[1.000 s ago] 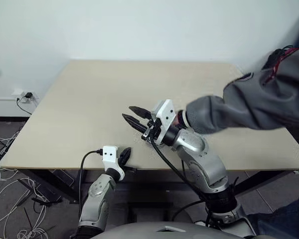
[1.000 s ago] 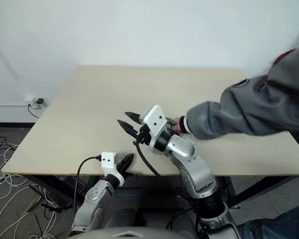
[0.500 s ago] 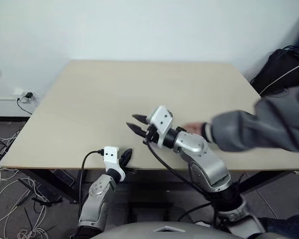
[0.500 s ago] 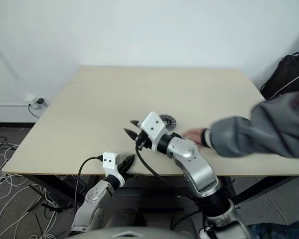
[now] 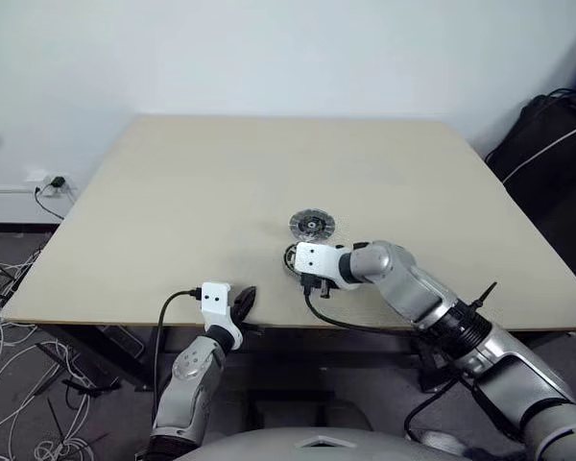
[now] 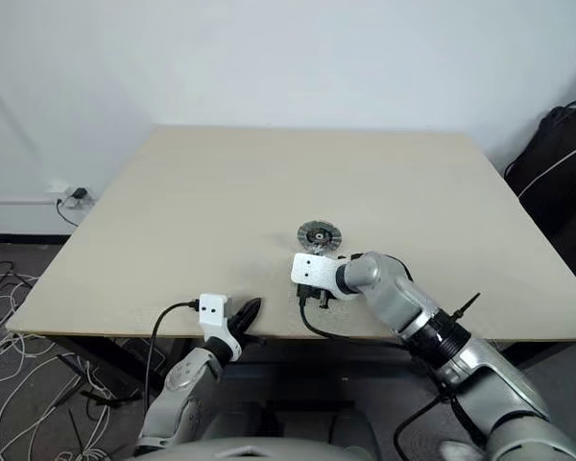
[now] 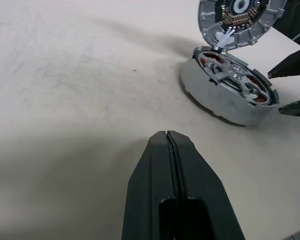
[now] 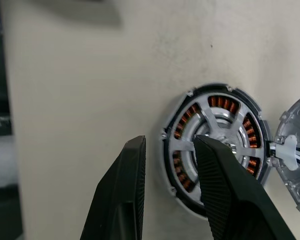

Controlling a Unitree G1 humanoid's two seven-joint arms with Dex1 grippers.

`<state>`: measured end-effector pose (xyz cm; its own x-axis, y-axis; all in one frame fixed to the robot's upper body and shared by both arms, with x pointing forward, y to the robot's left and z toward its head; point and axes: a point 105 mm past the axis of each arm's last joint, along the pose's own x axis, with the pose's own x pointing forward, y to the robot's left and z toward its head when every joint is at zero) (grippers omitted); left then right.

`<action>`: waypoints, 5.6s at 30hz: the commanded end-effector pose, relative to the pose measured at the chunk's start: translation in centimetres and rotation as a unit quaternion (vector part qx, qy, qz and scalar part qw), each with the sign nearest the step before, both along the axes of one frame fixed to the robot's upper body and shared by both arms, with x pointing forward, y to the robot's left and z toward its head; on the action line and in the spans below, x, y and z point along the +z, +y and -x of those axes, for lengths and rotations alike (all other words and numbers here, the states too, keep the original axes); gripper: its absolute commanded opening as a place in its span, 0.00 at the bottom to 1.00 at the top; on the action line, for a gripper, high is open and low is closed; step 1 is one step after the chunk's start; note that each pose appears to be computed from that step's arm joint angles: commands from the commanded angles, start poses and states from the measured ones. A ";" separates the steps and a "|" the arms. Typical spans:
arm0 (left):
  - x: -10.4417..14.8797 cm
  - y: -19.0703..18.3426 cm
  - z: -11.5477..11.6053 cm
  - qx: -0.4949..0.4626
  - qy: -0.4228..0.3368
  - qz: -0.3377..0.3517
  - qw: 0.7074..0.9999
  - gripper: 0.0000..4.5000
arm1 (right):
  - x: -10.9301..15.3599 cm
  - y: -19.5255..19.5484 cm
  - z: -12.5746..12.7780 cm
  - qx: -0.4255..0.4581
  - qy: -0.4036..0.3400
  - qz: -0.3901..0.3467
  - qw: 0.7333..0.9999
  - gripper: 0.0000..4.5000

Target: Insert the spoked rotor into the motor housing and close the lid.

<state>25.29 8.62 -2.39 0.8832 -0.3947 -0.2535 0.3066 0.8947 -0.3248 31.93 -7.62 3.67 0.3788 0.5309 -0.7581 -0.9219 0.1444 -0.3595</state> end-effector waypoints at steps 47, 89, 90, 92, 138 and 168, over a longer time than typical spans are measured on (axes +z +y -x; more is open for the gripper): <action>1.5 -1.5 0.0 -0.025 -0.039 0.007 0.999 0.00 | 1.9 0.4 3.1 -0.215 0.131 -0.135 0.958 0.01; 0.6 -0.3 -0.3 0.003 -0.032 0.007 0.999 0.00 | -1.2 -0.2 0.1 0.028 0.010 0.062 0.998 0.39; 0.6 -0.3 -0.3 0.003 -0.032 0.007 0.999 0.00 | -1.2 -0.2 0.1 0.026 0.010 0.061 0.998 0.32; 0.6 -0.3 -0.3 0.004 -0.032 0.007 0.999 0.00 | -1.2 -0.3 0.1 0.023 0.012 0.060 0.998 0.18; 0.2 -0.5 0.1 0.008 -0.028 0.014 0.999 0.00 | 1.2 4.4 -0.2 -0.397 0.199 -0.205 0.872 0.01; 1.7 -0.1 -0.3 -0.005 -0.056 -0.020 0.998 0.00 | 13.9 -3.5 -5.2 -0.360 -0.291 -0.310 0.830 0.01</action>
